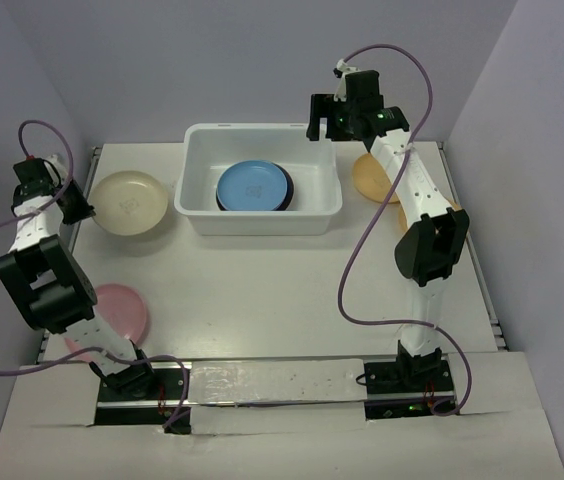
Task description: Place the plates into the plastic bin on the countertop
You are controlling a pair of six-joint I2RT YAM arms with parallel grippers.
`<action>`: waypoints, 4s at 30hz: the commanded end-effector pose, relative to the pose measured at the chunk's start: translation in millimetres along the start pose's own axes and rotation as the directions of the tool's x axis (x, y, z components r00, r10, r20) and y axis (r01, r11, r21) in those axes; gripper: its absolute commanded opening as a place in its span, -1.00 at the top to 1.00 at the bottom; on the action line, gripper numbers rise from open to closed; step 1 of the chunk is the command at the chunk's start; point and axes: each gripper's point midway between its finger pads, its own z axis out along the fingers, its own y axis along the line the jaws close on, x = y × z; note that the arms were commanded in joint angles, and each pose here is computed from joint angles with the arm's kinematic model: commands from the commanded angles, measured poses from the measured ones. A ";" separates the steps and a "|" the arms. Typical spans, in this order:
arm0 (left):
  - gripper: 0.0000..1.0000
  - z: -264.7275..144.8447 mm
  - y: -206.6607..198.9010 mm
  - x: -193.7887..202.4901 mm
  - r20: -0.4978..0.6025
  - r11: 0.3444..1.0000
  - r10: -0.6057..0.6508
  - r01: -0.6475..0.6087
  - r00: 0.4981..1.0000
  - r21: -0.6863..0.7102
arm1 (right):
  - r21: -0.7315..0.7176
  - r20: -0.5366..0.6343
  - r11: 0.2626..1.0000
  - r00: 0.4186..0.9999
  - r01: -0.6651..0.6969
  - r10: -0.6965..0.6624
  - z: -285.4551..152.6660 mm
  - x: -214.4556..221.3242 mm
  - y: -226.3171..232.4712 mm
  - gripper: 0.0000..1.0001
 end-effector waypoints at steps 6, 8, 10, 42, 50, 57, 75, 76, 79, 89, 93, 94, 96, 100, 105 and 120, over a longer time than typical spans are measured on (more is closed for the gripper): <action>1.00 -70.0 -54.7 -68.7 0.210 0.955 -0.032 -0.033 0.977 0.296 | -0.014 0.048 1.000 0.999 0.009 -0.008 -22.1 -14.5 2.9 -0.96; 1.00 -94.9 -76.9 -93.9 0.274 0.930 -0.050 -0.055 0.961 0.365 | -0.019 0.044 1.000 0.999 0.003 -0.002 -24.3 -13.0 1.0 -0.99; 1.00 -115.2 -105.4 -112.9 0.317 0.904 -0.033 -0.107 0.948 0.414 | -0.040 0.047 0.999 0.999 -0.015 0.017 -29.3 -15.1 0.8 -1.00; 1.00 64.1 -342.7 -24.8 0.188 0.794 0.426 -0.465 0.885 0.391 | 0.411 -0.151 0.904 0.970 -0.116 0.193 -156.2 132.1 -223.5 -0.96; 1.00 52.7 -346.3 7.8 0.137 0.736 0.483 -0.486 0.865 0.471 | 0.491 -0.240 0.851 0.910 -0.186 0.338 -172.8 191.7 -253.0 -0.79; 0.51 45.1 -345.0 24.8 0.107 0.717 0.513 -0.494 0.852 0.492 | 0.523 -0.299 0.831 0.873 -0.188 0.386 -175.7 234.4 -253.8 -0.58; -0.24 -13.1 -343.9 2.0 0.158 0.731 0.485 -0.498 0.860 0.467 | 0.796 -0.116 0.532 0.790 -0.288 0.602 -145.8 266.9 -325.6 -0.32; -0.38 -17.0 -344.0 -0.6 0.165 0.732 0.482 -0.499 0.861 0.464 | 0.806 -0.105 0.514 0.785 -0.293 0.611 -143.4 267.1 -329.4 -0.32; -0.92 -24.3 -343.5 -3.2 0.172 0.734 0.476 -0.498 0.862 0.462 | 0.825 -0.081 0.479 0.776 -0.300 0.626 -137.0 267.3 -337.9 -0.29; -0.99 -42.7 -331.2 -4.9 0.187 0.743 0.487 -0.517 0.853 0.425 | 0.820 -0.132 0.489 0.734 -0.296 0.666 -111.6 290.1 -344.6 -0.02; -0.98 -47.6 -328.4 -8.5 0.198 0.741 0.497 -0.532 0.845 0.409 | 0.809 -0.145 0.499 0.717 -0.311 0.682 -102.7 296.2 -342.8 -0.01; -0.98 -48.3 -327.9 -8.5 0.197 0.741 0.499 -0.534 0.844 0.407 | 0.805 -0.147 0.502 0.714 -0.317 0.685 -100.3 296.5 -342.8 -0.01; -0.99 -47.9 -326.7 -7.4 0.190 0.741 0.504 -0.535 0.842 0.406 | 0.799 -0.144 0.506 0.715 -0.323 0.684 -97.0 293.4 -344.3 0.22; -0.98 -48.2 -324.2 -9.3 0.188 0.744 0.511 -0.542 0.838 0.391 | 0.800 -0.157 0.513 0.717 -0.311 0.679 -97.7 292.6 -346.1 0.72; -0.98 -48.7 -324.6 -11.1 0.197 0.743 0.510 -0.544 0.837 0.390 | 0.767 -0.184 0.549 0.705 -0.332 0.684 -119.0 290.4 -323.2 1.00; -0.99 -58.8 -309.7 -28.6 0.233 0.766 0.411 -0.473 0.881 0.436 | 0.500 -0.048 0.768 0.872 -0.401 0.487 -198.0 186.6 -239.3 1.00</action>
